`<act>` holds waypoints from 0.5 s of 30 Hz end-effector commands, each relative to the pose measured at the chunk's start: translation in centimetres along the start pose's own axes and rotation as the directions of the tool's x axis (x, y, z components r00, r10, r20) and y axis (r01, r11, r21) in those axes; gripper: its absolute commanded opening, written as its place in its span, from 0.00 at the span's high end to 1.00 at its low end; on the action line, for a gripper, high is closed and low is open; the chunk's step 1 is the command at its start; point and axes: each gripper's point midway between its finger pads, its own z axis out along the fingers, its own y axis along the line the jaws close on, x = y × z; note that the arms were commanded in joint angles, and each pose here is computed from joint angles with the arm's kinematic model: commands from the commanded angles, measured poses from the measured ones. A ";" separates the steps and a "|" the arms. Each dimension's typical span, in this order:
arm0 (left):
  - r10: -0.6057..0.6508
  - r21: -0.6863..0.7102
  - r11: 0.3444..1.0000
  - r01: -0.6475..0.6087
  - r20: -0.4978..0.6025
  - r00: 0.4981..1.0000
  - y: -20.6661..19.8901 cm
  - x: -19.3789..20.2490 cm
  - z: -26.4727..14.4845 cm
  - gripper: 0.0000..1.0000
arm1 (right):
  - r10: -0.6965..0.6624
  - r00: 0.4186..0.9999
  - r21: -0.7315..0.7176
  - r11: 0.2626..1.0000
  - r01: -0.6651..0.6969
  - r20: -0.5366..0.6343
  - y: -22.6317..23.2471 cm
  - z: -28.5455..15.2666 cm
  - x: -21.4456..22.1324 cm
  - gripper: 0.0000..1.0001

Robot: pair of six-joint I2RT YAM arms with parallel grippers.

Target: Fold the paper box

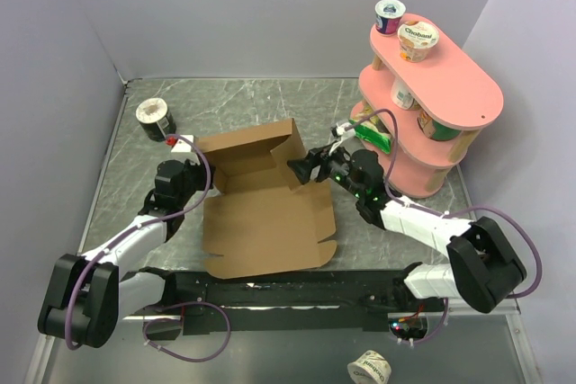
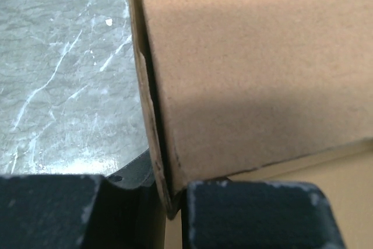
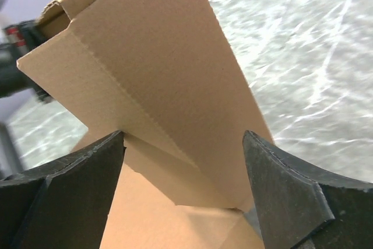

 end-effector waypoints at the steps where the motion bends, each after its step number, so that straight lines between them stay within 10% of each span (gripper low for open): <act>1: 0.032 0.150 0.988 -0.044 0.078 0.996 -3.2 -2.6 -0.1 0.86 | -0.118 0.993 0.122 0.986 0.115 0.020 -2.4 1.2 -1.8 0.08; 15: 0.070 0.223 0.971 -0.084 0.072 0.995 -4.4 -2.3 -0.3 0.86 | -0.344 0.939 0.122 0.932 0.340 0.010 -3.5 3.2 -3.2 0.01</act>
